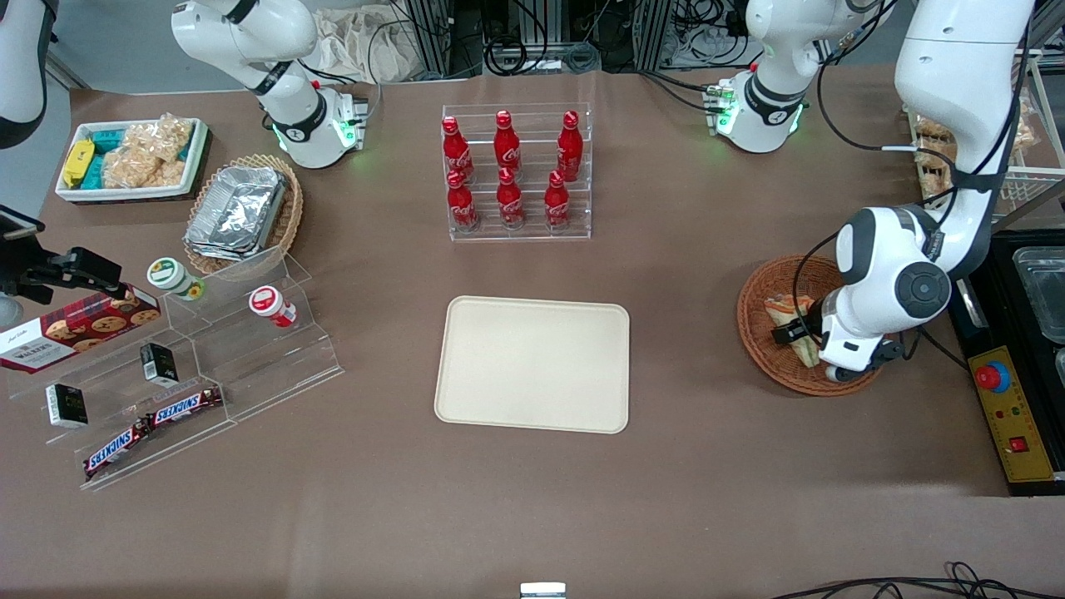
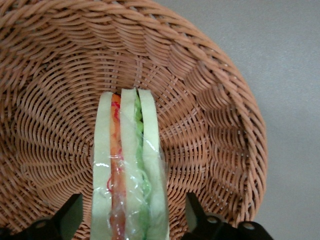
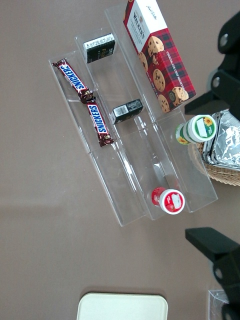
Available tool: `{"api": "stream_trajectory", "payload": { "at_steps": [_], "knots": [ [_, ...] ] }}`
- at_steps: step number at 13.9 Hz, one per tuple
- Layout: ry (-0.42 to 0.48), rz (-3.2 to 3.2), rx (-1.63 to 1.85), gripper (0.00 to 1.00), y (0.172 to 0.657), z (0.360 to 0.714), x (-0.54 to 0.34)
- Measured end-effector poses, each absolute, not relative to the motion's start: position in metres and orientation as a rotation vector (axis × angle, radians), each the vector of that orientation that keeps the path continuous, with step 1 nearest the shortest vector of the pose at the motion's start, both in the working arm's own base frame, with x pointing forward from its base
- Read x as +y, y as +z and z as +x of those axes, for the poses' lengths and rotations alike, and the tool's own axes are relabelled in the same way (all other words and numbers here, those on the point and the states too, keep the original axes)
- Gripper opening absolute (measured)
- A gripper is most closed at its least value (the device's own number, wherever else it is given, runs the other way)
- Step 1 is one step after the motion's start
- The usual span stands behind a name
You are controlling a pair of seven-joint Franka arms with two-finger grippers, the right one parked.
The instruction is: Place sandwich from basket to tray
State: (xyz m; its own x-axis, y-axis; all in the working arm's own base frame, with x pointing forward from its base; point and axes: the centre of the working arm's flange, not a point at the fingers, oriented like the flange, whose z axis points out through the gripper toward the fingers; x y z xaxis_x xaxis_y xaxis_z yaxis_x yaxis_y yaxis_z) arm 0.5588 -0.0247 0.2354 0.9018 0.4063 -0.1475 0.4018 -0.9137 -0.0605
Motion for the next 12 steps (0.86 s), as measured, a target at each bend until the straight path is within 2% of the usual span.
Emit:
{"api": "stream_trajectory", "payload": {
  "at_steps": [3,5,9,12],
  "knots": [
    [0.240,-3.036,-0.644,0.54,0.237,0.559,-0.025],
    [0.253,-3.031,-0.642,0.38,0.239,0.558,-0.025],
    [0.295,-3.014,-0.626,0.19,0.270,0.565,-0.028],
    [0.262,-3.011,-0.580,0.19,0.342,0.592,-0.036]
  ]
}}
